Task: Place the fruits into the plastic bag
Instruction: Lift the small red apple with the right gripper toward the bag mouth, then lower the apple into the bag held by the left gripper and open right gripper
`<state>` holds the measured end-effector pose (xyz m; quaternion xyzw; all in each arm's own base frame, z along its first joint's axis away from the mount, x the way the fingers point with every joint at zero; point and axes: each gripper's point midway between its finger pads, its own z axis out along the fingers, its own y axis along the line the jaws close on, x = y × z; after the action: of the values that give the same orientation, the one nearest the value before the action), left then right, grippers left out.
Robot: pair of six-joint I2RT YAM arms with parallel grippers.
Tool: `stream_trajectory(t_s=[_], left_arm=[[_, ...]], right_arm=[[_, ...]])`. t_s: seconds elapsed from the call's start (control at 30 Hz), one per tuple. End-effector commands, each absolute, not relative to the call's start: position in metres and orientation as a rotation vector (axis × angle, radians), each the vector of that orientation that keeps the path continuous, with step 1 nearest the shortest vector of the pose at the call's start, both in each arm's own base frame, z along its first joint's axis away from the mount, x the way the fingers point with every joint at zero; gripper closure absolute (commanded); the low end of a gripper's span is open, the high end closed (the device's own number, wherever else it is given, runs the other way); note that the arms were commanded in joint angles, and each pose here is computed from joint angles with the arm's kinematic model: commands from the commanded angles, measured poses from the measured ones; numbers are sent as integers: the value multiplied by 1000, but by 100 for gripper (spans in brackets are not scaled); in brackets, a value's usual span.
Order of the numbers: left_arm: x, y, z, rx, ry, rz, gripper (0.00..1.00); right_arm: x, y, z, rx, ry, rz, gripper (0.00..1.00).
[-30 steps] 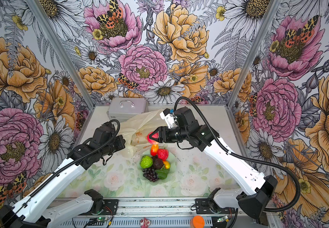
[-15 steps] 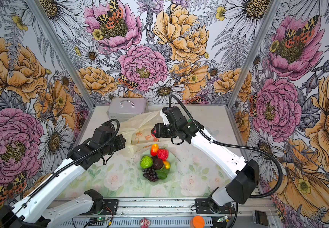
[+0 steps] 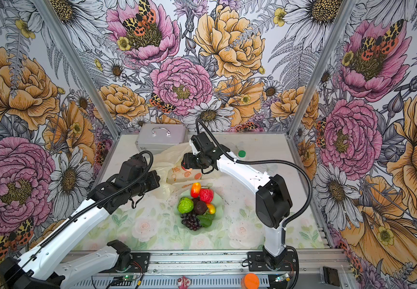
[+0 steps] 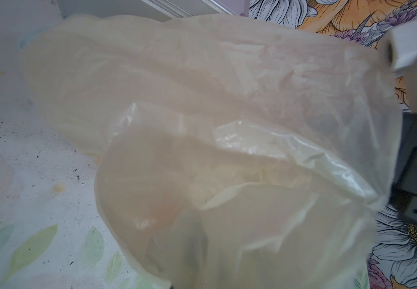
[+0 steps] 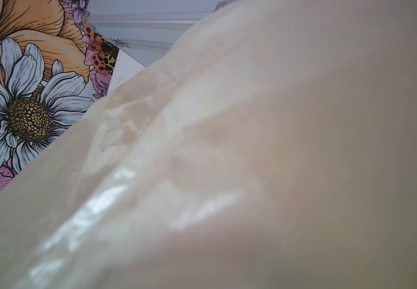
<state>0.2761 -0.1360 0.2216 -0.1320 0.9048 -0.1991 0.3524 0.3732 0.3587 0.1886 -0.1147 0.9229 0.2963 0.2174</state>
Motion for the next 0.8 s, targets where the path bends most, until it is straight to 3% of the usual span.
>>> stream_trajectory(t_s=[0.0, 0.33, 0.77], left_arm=[[285, -142, 234, -346, 2295, -554, 100], [292, -149, 228, -371, 2298, -564, 100], [286, -144, 225, -409, 2281, -554, 100]], right_arm=[[387, 373, 193, -294, 2517, 889, 52], [399, 378, 145, -211, 2611, 912, 47], [405, 378, 133, -184, 2627, 950, 35]])
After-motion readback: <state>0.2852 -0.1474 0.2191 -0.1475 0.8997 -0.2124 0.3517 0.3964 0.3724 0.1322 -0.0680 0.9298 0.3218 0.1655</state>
